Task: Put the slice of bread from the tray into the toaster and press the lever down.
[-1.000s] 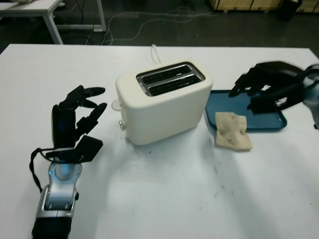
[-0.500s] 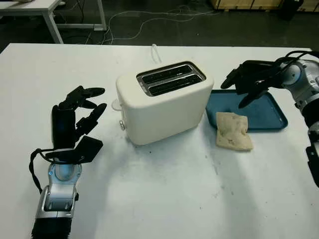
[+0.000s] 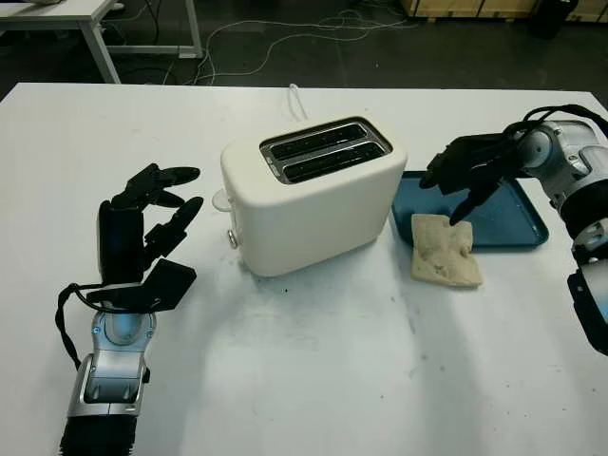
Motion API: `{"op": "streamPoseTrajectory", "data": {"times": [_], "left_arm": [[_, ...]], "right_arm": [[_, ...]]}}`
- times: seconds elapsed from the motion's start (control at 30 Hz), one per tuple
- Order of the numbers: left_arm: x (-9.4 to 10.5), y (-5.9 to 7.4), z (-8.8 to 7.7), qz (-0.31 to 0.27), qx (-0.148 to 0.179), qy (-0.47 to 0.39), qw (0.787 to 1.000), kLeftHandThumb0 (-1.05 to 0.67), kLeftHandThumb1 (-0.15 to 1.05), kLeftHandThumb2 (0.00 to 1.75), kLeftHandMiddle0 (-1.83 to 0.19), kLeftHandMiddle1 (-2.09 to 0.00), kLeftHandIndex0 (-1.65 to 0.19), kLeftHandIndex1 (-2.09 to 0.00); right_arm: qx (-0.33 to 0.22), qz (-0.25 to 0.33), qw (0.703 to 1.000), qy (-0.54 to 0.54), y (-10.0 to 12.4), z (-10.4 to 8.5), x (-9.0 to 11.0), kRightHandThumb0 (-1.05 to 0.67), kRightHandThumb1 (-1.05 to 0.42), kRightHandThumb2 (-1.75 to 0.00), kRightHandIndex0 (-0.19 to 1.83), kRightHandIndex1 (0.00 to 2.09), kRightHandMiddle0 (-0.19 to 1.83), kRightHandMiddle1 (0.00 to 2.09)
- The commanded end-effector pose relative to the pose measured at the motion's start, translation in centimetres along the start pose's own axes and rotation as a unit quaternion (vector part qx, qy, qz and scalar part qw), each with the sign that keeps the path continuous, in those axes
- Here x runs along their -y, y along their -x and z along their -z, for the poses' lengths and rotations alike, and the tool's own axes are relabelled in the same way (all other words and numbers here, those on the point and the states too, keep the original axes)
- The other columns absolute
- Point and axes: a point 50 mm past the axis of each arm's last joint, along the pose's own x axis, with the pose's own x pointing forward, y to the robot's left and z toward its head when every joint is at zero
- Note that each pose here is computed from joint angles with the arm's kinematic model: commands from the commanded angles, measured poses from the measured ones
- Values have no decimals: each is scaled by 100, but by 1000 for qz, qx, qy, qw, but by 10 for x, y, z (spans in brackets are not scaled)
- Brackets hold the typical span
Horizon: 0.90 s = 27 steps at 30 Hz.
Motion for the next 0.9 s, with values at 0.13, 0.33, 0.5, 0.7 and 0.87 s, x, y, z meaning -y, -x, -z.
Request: {"op": "streamPoseTrajectory", "data": {"times": [0.13, 0.33, 0.5, 0.7, 0.87], "left_arm": [[-2, 1, -1, -5, 2, -7, 1000, -43, 92, 15, -62, -130, -71, -61], [-2, 2, -1, -3, 2, -9, 1000, -43, 92, 15, -62, -131, -71, -61], [-1, 2, -1, -2, 3, -1, 1000, -43, 92, 14, -61, -130, -72, -61], [0, 2, -1, -2, 5, -6, 1000, -44, 92, 14, -62, -129, -72, -61], [-1, 2, -1, 0, 2, -1, 1000, -45, 92, 14, -62, -129, -72, -61]], "right_arm": [[3, -6, 1000, -6, 6, 3, 6, -95, -69, 0, 66, 6, 62, 4], [4, -15, 1000, -6, 6, 4, 3, -93, -67, 0, 65, 5, 61, 2], [-3, -5, 1000, -6, 0, 7, -6, -95, -67, 0, 67, 7, 62, 2], [-22, 3, 1000, -11, -7, 11, -17, -91, -67, 0, 69, 8, 66, 3], [-23, -3, 1000, 2, -11, 9, -22, -88, -65, 0, 72, 8, 70, 3]]}}
